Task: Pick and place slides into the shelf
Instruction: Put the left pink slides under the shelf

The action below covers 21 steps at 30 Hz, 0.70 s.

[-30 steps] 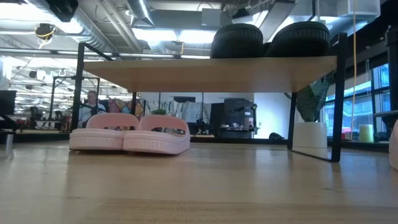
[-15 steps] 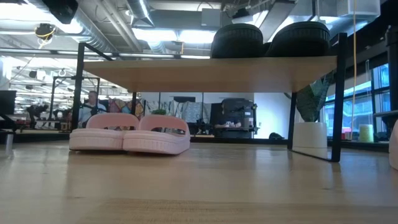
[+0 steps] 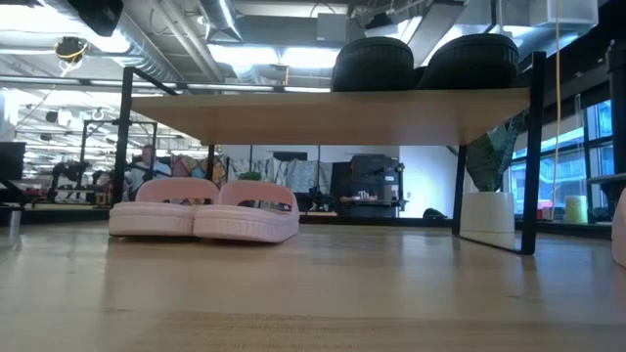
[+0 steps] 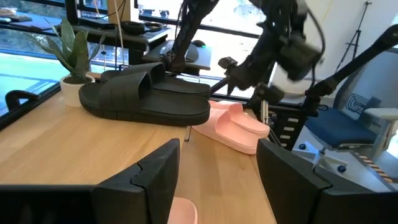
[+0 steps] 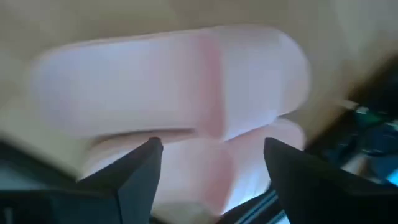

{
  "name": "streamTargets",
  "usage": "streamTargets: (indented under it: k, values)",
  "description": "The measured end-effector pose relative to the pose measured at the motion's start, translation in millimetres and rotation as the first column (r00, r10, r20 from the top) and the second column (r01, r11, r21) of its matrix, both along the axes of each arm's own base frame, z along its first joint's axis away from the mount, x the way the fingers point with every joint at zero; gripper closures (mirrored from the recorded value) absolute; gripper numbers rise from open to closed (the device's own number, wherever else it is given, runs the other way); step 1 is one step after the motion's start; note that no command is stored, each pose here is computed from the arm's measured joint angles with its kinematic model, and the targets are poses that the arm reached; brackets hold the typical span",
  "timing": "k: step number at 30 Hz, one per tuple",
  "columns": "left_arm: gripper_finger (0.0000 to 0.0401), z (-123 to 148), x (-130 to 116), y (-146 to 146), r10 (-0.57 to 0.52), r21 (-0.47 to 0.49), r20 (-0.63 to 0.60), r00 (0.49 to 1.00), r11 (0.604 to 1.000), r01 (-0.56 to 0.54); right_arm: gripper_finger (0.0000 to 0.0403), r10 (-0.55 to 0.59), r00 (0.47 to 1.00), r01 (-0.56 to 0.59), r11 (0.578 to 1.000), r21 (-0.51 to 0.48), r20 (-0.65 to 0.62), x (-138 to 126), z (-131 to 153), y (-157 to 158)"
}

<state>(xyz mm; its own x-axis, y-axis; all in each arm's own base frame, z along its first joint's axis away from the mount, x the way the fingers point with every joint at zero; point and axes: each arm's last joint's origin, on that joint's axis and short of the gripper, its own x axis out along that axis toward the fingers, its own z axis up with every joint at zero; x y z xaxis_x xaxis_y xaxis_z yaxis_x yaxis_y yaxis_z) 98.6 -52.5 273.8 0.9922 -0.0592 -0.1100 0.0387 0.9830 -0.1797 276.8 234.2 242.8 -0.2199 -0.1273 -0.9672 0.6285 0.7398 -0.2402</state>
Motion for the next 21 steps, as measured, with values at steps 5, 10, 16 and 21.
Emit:
streamTargets:
  k: [5, 10, 16, 21]
  values:
    - [0.0196, 0.1, 0.0, 0.0, 0.0, -0.001, 0.001, 1.0, 1.0, 0.0, 0.0128, 0.021, 0.999, -0.026, 0.994, -0.106, -0.047, 9.7, -33.9, 6.0]
    - [0.0196, 0.0, 0.1, 0.0, 0.002, 0.0, 0.0, 1.0, 1.0, -0.002, 0.0139, 0.013, 0.993, -0.032, 0.986, -0.166, -0.114, 15.9, -66.2, 11.1]
    - [0.0196, 0.1, 0.0, 0.0, 0.002, -0.004, 0.001, 1.0, 1.0, -0.002, 0.017, -0.002, 0.988, -0.031, 0.978, -0.207, -0.156, 18.5, -86.9, 13.2]
    - [0.0196, 0.1, 0.0, 0.1, 0.003, -0.007, 0.0, 1.0, 1.0, -0.003, 0.021, -0.017, 0.987, -0.018, 0.976, -0.219, -0.158, 18.5, -89.0, 13.2]
